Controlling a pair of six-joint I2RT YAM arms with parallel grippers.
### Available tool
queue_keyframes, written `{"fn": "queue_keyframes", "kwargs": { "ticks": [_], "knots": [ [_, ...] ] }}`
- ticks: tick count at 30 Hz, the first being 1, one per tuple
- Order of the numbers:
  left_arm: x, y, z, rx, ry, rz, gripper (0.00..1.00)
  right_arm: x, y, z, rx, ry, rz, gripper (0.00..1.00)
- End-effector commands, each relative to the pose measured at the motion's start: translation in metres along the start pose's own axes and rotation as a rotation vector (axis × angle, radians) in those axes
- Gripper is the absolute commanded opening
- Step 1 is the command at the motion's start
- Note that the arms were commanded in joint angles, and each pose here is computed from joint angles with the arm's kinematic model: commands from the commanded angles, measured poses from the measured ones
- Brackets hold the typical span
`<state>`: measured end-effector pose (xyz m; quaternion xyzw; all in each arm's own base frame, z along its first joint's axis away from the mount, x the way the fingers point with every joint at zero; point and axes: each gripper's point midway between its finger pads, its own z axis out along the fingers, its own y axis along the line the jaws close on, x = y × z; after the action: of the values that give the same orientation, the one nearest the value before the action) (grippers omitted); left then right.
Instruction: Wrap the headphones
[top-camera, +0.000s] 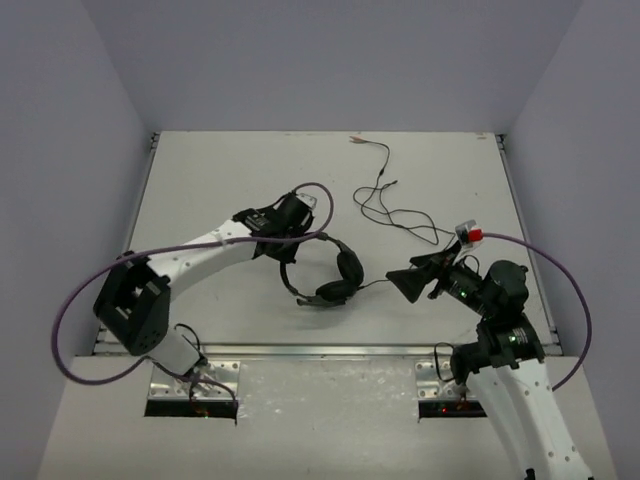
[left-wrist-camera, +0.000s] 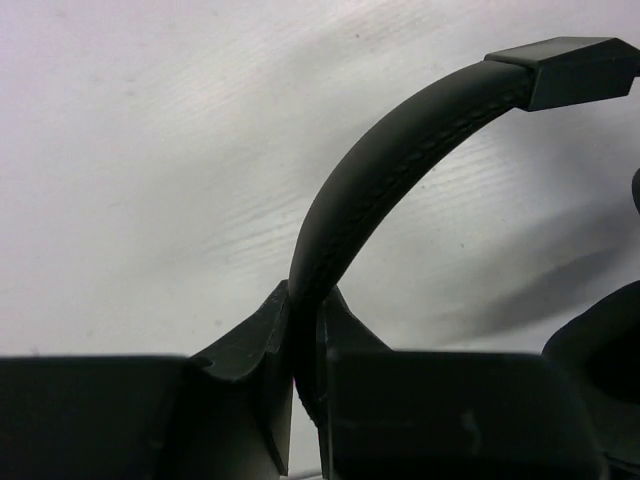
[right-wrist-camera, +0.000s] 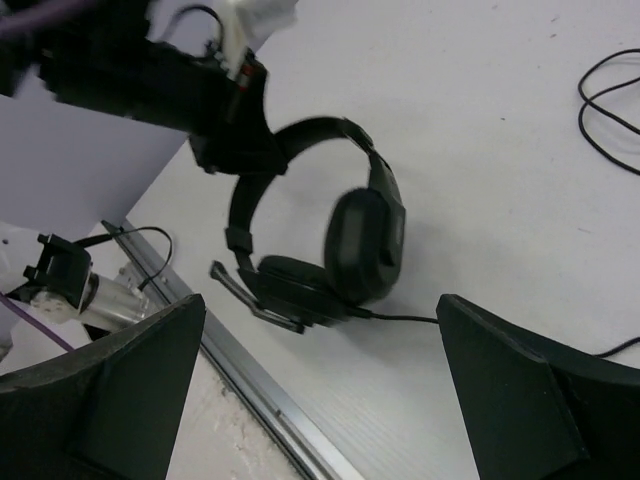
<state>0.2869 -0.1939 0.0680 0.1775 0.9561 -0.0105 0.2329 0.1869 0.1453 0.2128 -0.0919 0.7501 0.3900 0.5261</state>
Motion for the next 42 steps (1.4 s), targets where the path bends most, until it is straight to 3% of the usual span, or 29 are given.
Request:
{"fn": "queue_keyframes", "kwargs": {
  "ticks": [1, 5, 10, 14, 17, 31, 36, 37, 38, 39, 41, 42],
  "knots": [
    [-0.028, 0.021, -0.070, -0.027, -0.202, -0.089, 0.00, -0.032, 0.019, 0.018, -0.178, -0.144, -0.169, 0.99],
    [-0.023, 0.046, -0.107, -0.114, -0.252, -0.140, 0.01, -0.027, -0.005, 0.048, -0.148, -0.059, -0.223, 0.99],
    [-0.006, 0.085, -0.138, -0.311, -0.217, -0.218, 0.00, 0.011, -0.027, 0.078, -0.096, 0.113, -0.447, 0.99],
    [-0.016, 0.087, -0.165, -0.285, -0.292, -0.275, 0.00, 0.011, -0.022, 0.091, -0.149, 0.039, -0.568, 0.94],
    [-0.024, 0.083, -0.183, -0.229, -0.332, -0.294, 0.00, 0.018, -0.025, 0.107, -0.172, 0.090, -0.610, 0.87],
    [-0.028, 0.087, -0.237, -0.161, -0.431, -0.330, 0.00, -0.005, -0.061, 0.156, -0.019, -0.020, -0.682, 0.83],
    [-0.027, 0.096, -0.241, -0.207, -0.432, -0.332, 0.00, -0.013, -0.030, 0.143, -0.136, -0.052, -0.670, 0.82],
    [-0.029, 0.094, -0.242, -0.194, -0.441, -0.332, 0.01, -0.017, -0.029, 0.142, -0.125, -0.065, -0.674, 0.77],
    [-0.032, 0.094, -0.246, -0.188, -0.454, -0.335, 0.00, -0.017, -0.031, 0.143, -0.121, -0.058, -0.681, 0.61],
    [-0.033, 0.094, -0.248, -0.182, -0.465, -0.341, 0.00, -0.020, -0.030, 0.145, -0.120, -0.056, -0.689, 0.53],
    [-0.039, 0.096, -0.257, -0.181, -0.501, -0.363, 0.00, -0.006, -0.040, 0.149, -0.109, 0.022, -0.680, 0.39],
    [-0.042, 0.098, -0.264, -0.181, -0.526, -0.379, 0.00, -0.002, -0.044, 0.150, -0.103, 0.037, -0.675, 0.37]
  ]
}}
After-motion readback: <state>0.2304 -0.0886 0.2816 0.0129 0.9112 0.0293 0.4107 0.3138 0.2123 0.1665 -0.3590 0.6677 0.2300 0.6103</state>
